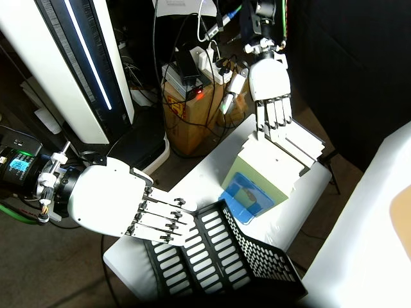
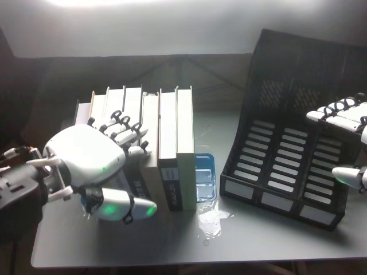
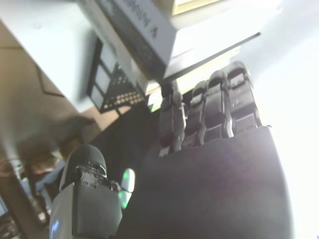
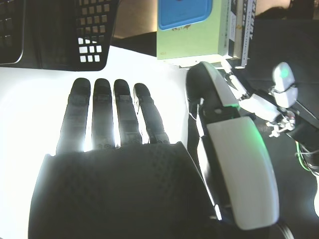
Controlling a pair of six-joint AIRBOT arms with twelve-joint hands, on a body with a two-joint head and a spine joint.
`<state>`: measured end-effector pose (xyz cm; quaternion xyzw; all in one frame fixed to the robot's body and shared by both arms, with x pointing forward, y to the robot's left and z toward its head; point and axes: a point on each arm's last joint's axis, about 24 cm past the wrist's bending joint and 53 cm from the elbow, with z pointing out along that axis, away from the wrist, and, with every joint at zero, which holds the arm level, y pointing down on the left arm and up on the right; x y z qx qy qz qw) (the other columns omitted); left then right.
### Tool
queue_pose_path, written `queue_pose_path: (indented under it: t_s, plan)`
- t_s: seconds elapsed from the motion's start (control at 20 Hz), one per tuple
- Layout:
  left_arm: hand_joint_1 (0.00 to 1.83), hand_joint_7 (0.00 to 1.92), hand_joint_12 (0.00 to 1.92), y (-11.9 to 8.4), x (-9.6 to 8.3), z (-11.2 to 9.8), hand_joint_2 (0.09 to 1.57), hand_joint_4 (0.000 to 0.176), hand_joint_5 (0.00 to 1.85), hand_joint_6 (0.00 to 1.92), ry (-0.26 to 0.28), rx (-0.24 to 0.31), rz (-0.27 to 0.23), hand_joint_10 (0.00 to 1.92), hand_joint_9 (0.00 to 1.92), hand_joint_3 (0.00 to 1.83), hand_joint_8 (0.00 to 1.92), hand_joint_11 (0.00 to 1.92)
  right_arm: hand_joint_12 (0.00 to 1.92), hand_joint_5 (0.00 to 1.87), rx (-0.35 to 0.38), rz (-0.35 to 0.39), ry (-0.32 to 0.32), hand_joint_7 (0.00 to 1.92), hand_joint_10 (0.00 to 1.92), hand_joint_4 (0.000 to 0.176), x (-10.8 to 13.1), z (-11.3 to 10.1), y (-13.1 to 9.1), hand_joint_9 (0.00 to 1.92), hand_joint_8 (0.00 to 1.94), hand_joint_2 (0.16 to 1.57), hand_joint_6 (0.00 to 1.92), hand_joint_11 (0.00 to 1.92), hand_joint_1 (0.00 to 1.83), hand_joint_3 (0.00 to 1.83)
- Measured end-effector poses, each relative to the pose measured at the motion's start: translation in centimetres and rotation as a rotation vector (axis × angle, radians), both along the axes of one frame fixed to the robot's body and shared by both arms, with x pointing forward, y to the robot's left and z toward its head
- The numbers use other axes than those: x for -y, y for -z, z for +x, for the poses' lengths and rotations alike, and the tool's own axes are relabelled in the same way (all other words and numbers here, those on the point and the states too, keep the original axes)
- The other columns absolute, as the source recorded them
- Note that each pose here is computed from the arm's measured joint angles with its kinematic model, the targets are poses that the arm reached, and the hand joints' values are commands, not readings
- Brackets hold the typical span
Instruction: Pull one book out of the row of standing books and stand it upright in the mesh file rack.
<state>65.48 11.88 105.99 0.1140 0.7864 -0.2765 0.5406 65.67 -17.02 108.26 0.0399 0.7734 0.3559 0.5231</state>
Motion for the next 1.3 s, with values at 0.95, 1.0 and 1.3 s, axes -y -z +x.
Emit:
queue_pose_path:
  t_s: [0.95, 1.0, 1.3]
  plan:
    - [0.0, 0.0, 0.0, 3.0, 1.6, -8.0, 1.11, 0.0, 0.51, 0.04, 0.132, -0.08, -0.007, 0.0, 0.0, 0.01, 0.0, 0.0, 0.0, 0.0, -0.014, 0.001, 0.014, 0.0, 0.0, 0.0, 0.4, -0.1, 0.5, 0.0, 0.0, 1.37, 0.0, 0.0, 0.45, 0.0]
    - [0.0, 0.0, 0.0, 3.3, 1.4, -8.2, 1.11, 0.0, 0.51, 0.04, 0.13, -0.091, -0.014, 0.0, 0.0, 0.02, 0.0, 0.0, 0.0, 0.0, -0.015, 0.003, 0.016, 0.0, 0.0, 0.0, 0.5, -0.1, 0.5, 0.0, 0.0, 1.37, 0.0, 0.0, 0.43, 0.0]
    - [0.0, 0.0, 0.0, 3.8, 1.3, -8.9, 1.13, 0.004, 0.41, 0.0, 0.131, -0.118, -0.027, 0.0, 0.0, 0.02, 0.0, 0.0, 0.0, 0.0, -0.016, 0.004, 0.017, 0.0, 0.0, 0.0, 0.5, -0.1, 0.5, 0.0, 0.0, 1.38, 0.0, 0.0, 0.46, 0.0]
